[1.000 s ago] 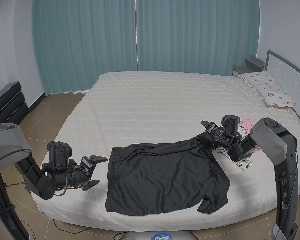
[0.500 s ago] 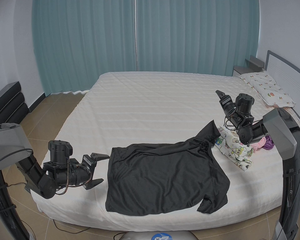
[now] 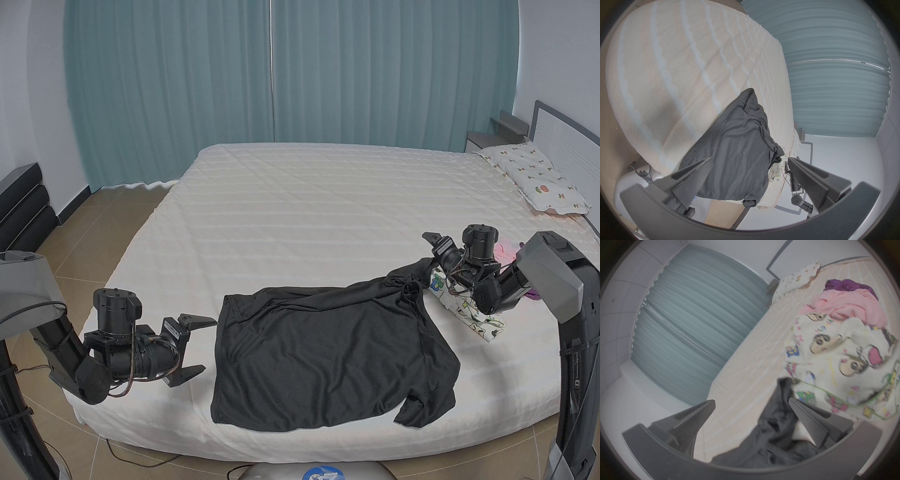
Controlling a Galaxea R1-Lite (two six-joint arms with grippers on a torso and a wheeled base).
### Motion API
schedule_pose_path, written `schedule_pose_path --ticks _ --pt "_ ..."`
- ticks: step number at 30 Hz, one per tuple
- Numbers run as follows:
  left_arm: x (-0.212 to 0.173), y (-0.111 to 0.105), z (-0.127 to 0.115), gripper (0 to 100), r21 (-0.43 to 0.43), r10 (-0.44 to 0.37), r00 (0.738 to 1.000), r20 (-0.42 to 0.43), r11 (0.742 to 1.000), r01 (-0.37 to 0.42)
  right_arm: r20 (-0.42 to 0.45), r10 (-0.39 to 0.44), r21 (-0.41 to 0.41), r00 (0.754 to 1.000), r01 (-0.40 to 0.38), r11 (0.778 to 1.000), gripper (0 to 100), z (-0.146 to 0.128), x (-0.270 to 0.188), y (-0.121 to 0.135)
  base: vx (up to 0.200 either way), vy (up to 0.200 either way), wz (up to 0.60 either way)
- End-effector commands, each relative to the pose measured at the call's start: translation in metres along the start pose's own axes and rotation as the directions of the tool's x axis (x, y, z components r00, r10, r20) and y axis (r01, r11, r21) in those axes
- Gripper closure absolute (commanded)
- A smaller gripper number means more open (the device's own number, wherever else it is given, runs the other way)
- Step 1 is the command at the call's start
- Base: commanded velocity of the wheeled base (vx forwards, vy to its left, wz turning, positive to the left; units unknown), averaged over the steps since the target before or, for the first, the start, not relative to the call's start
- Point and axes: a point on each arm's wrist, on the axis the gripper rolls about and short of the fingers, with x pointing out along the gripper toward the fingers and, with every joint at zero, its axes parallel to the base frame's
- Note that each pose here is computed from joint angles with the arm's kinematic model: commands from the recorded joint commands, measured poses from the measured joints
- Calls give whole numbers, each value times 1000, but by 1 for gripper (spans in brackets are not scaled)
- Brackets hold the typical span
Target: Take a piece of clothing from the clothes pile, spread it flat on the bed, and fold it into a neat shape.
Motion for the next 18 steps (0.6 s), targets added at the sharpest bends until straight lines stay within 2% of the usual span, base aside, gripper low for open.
schedule_pose_path --ticks 1,4,7,12,16,18 --pt "-10 13 -8 0 2 0 1000 0 1000 0 -143 -42 -71 989 32 997 0 -12 -58 2 0 0 0" --pt "-14 18 -12 0 8 -1 1000 5 1000 1 -177 -111 -126 978 90 988 0 -23 -83 -13 0 0 0" --pt "-16 21 -13 0 26 5 1000 11 1000 -5 -203 -146 -136 968 120 983 0 -25 -110 -19 0 0 0" --pt "-18 29 -18 0 139 45 999 11 989 -46 -226 -171 -143 959 141 980 0 -26 -141 -20 0 0 0" --pt "-6 38 -24 0 200 116 991 68 971 -127 -261 -216 -155 941 180 971 0 -37 -158 -31 0 0 0" --pt "3 44 -27 0 236 163 980 111 954 -185 -265 -221 -147 939 187 971 0 -41 -163 -35 0 0 0"
